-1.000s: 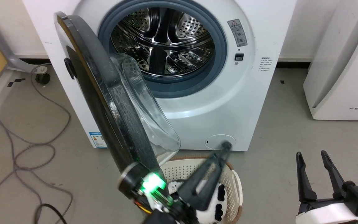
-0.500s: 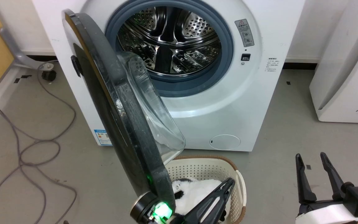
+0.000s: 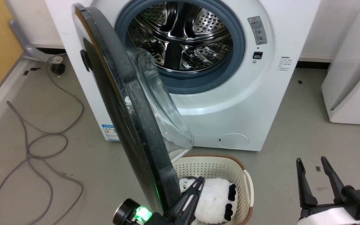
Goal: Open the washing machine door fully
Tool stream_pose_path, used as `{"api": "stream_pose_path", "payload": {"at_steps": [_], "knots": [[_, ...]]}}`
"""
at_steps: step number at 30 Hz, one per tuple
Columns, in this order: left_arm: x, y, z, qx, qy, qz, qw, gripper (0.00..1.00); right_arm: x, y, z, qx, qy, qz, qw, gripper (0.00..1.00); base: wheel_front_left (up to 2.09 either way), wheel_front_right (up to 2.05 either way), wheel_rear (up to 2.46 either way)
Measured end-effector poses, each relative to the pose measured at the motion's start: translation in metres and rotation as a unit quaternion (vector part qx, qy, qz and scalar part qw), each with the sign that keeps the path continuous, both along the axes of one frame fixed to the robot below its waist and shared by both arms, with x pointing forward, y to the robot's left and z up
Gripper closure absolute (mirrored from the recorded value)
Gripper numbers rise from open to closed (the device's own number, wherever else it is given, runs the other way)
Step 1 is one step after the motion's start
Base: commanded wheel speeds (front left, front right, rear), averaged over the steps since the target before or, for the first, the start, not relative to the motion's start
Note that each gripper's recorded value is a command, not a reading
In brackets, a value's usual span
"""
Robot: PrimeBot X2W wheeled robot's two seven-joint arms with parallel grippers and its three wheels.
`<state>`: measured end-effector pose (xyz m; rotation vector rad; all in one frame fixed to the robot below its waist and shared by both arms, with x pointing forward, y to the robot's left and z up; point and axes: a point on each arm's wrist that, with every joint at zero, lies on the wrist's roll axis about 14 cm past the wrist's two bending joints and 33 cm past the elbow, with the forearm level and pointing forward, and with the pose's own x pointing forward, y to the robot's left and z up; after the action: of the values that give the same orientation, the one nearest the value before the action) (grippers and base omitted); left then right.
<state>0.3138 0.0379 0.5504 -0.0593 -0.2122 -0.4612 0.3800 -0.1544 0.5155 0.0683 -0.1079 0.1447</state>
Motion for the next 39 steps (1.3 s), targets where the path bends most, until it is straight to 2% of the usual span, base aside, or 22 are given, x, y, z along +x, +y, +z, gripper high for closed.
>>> {"api": "stream_pose_path", "payload": {"at_steps": [16,28,33,39], "knots": [[-0.002,0.044,-0.011,0.003,0.019,0.076,0.997,1.00,0.015,0.037,-0.006,0.002,0.009,0.053,0.999,0.00,0.00,0.00,0.00],[-0.019,0.084,-0.018,-0.005,0.032,0.157,0.987,1.00,0.026,0.078,-0.009,0.005,0.014,0.109,0.994,0.00,0.00,0.00,0.00],[-0.024,0.108,-0.019,-0.005,0.035,0.201,0.979,1.00,0.031,0.095,-0.012,0.003,0.017,0.131,0.991,0.00,0.00,0.00,0.00],[-0.031,0.153,-0.021,0.000,0.039,0.279,0.959,1.00,0.035,0.114,-0.017,0.002,0.023,0.157,0.987,0.00,0.00,0.00,0.00]]}}
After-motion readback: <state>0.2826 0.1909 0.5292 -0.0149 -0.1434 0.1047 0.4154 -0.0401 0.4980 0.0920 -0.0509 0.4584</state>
